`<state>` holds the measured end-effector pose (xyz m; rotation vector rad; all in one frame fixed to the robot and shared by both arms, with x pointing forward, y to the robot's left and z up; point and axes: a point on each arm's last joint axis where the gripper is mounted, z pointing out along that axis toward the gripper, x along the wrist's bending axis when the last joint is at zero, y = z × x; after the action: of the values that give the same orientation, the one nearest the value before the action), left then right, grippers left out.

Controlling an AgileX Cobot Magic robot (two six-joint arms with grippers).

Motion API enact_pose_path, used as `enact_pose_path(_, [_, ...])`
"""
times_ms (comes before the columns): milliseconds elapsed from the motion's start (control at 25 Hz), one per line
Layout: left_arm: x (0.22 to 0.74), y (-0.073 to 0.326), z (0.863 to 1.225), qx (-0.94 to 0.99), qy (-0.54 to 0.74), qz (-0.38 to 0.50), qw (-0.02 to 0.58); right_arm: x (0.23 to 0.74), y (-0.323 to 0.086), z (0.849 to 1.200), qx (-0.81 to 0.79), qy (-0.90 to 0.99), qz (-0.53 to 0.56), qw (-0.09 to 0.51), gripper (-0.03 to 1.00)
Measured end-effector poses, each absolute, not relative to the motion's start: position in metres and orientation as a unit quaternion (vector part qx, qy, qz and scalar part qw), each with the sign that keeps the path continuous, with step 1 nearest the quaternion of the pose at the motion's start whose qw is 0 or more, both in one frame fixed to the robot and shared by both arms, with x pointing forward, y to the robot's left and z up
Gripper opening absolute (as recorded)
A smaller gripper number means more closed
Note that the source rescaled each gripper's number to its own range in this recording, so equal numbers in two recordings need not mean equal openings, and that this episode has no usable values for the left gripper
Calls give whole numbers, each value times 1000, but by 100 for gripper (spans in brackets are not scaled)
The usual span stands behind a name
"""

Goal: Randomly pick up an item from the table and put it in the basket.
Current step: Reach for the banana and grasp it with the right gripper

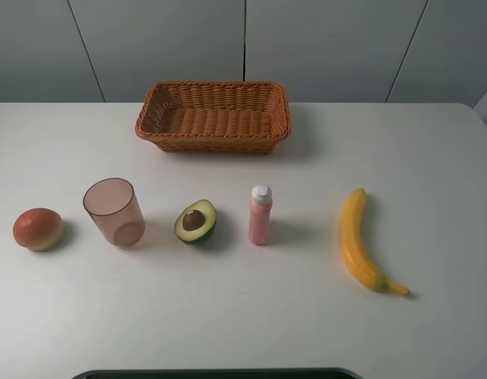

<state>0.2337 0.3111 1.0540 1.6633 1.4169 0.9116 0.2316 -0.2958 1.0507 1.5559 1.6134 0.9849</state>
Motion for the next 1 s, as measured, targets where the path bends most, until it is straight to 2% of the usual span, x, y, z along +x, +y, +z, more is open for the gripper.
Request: enact_pose_path(1000, [234,311,1054,651,554,357,377,232,-296,1051,598,620,378,340,100])
